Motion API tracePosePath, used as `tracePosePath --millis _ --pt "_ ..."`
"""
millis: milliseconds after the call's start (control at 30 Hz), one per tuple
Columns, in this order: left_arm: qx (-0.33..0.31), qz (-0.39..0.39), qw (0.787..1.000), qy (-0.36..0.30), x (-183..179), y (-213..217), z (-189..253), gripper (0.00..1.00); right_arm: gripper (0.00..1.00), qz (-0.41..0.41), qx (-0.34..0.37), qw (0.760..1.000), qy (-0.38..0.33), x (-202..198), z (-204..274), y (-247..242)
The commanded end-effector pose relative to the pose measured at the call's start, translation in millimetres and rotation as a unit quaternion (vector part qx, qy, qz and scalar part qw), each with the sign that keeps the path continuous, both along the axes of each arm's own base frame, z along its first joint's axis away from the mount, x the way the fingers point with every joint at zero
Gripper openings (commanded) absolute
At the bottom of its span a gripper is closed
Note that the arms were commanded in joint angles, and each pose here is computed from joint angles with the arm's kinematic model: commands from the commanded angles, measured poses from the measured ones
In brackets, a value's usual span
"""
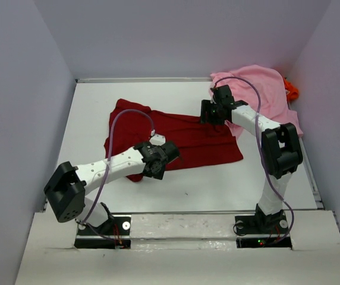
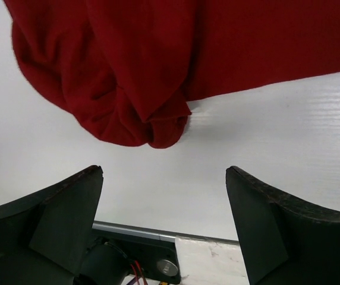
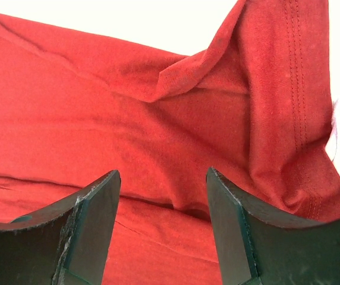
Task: Fold and stack the t-shirts
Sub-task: Fold the tshirt
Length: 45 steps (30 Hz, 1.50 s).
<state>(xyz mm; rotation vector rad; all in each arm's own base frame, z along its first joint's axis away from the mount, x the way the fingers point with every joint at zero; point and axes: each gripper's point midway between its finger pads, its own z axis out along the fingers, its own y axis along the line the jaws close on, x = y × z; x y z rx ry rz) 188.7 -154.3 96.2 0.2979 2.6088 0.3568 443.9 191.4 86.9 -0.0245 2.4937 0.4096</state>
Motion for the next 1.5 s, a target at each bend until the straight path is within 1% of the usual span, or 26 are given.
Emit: tracePosePath --millis 0,133,233,333,400,500,667,733,800,833,900,933,967,1000,1067,1100,1300,1400,1433,1467 --pt "0.031 0.024 0.998 -0.047 13 10 20 0.95 0.65 0.002 0.014 0.999 -0.035 9 27 3" --pt "0.061 0.028 0.996 -0.064 21 14 22 0.93 0.65 0.004 0.016 0.999 -0.032 8 25 4" --pt "0.086 0.020 0.995 -0.053 24 13 12 0.89 0.65 0.004 0.018 0.999 -0.030 8 24 5" --pt "0.126 0.005 0.991 -0.045 30 12 6 0.89 0.65 0.004 0.018 0.999 -0.031 8 25 5" --pt "0.141 -0.001 0.989 -0.040 35 10 2 0.89 0.65 0.005 0.020 0.999 -0.033 8 27 5" --pt "0.145 -0.009 0.989 -0.037 40 4 -5 0.89 0.65 0.005 0.019 0.999 -0.037 8 30 5" --pt "0.163 -0.009 0.986 -0.027 45 5 -19 0.89 0.65 0.007 0.019 0.999 -0.035 7 29 5" --pt "0.168 -0.008 0.985 -0.025 45 7 -21 0.82 0.65 0.006 0.018 0.999 -0.035 7 28 4" --pt "0.174 -0.005 0.984 -0.025 44 9 -20 0.73 0.65 0.006 0.018 0.999 -0.034 6 28 4" --pt "0.174 0.000 0.984 -0.030 45 9 -19 0.64 0.65 0.007 0.018 0.999 -0.033 6 27 4" --pt "0.176 0.003 0.984 -0.032 45 10 -17 0.53 0.65 0.007 0.018 0.999 -0.032 6 25 5" --pt "0.173 0.002 0.984 -0.031 44 10 -16 0.38 0.65 0.007 0.018 0.999 -0.032 7 25 5" --pt "0.172 0.004 0.984 -0.032 44 10 -15 0.32 0.65 0.008 0.017 0.999 -0.030 6 23 5" --pt "0.173 0.005 0.984 -0.032 44 11 -13 0.17 0.64 0.007 0.017 0.999 -0.029 6 22 5" --pt "0.173 0.007 0.984 -0.036 44 11 -12 0.03 0.64 0.006 0.018 0.999 -0.031 7 23 5" --pt "0.174 0.010 0.984 -0.038 44 12 -10 0.00 0.64 0.007 0.018 0.999 -0.031 6 23 5" --pt "0.170 0.007 0.985 -0.033 42 13 -15 0.00 0.64 0.007 0.019 0.999 -0.033 6 25 5" --pt "0.171 0.017 0.984 -0.053 46 14 -4 0.00 0.64 0.008 0.019 0.999 -0.032 5 25 5" --pt "0.159 0.030 0.983 -0.083 52 13 11 0.00 0.64 0.008 0.018 0.999 -0.032 5 25 5" --pt "0.159 0.033 0.983 -0.091 53 15 19 0.00 0.64 0.008 0.018 0.999 -0.031 4 24 4"
